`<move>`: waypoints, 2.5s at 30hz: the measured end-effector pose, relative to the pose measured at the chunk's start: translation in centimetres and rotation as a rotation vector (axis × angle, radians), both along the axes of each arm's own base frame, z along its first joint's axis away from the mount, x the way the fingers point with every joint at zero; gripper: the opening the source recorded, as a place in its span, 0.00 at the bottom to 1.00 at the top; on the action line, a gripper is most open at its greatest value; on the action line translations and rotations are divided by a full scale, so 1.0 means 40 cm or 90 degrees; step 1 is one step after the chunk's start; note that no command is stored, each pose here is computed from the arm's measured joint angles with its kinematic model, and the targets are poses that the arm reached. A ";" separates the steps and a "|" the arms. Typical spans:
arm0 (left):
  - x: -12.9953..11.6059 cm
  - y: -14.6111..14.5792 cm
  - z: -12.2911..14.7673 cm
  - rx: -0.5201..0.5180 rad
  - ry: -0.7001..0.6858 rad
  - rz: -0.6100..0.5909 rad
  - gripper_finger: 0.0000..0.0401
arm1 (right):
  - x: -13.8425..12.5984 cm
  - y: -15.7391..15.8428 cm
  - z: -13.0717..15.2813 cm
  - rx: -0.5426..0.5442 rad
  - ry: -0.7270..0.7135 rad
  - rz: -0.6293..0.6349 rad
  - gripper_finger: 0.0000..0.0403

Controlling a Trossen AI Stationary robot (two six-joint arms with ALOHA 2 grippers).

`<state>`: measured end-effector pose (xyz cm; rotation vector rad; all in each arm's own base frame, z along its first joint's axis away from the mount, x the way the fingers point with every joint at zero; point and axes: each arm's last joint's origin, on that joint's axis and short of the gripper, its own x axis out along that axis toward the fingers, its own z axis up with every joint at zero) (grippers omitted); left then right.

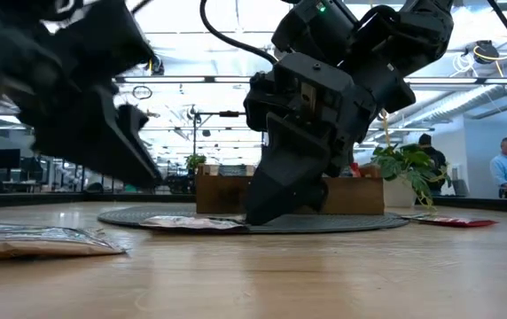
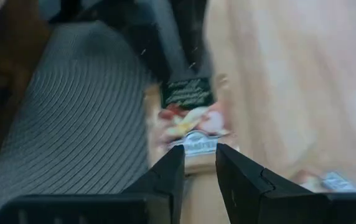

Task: Pick & Place Tea
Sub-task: Put the right light brown tea sachet into the left section of the wooden organizer

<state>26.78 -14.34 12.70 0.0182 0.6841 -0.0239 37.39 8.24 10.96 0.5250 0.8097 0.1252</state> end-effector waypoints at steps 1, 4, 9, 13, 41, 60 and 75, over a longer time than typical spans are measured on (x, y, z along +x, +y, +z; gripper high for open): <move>0.005 0.006 -0.006 -0.002 0.006 0.002 0.24 | 0.000 0.000 0.000 0.000 0.001 -0.001 0.30; 0.017 0.019 -0.025 -0.021 0.029 -0.014 0.24 | -0.001 0.000 -0.001 0.001 0.004 -0.003 0.30; 0.033 0.024 -0.037 -0.042 0.024 -0.050 0.24 | -0.001 -0.001 -0.001 0.006 0.007 -0.007 0.30; 0.036 0.030 -0.051 -0.050 0.042 -0.042 0.24 | -0.002 -0.001 -0.002 0.007 0.012 -0.008 0.30; 0.059 0.041 -0.111 -0.061 0.047 -0.051 0.24 | 0.005 -0.018 0.003 0.055 0.006 0.025 0.02; -0.015 -0.085 0.013 -0.034 -0.061 -0.186 0.24 | -0.047 -0.021 0.194 -0.037 -0.073 0.124 0.00; -0.059 -0.127 0.001 -0.023 -0.029 -0.199 0.24 | 0.025 -0.257 0.482 -0.355 0.127 0.164 0.00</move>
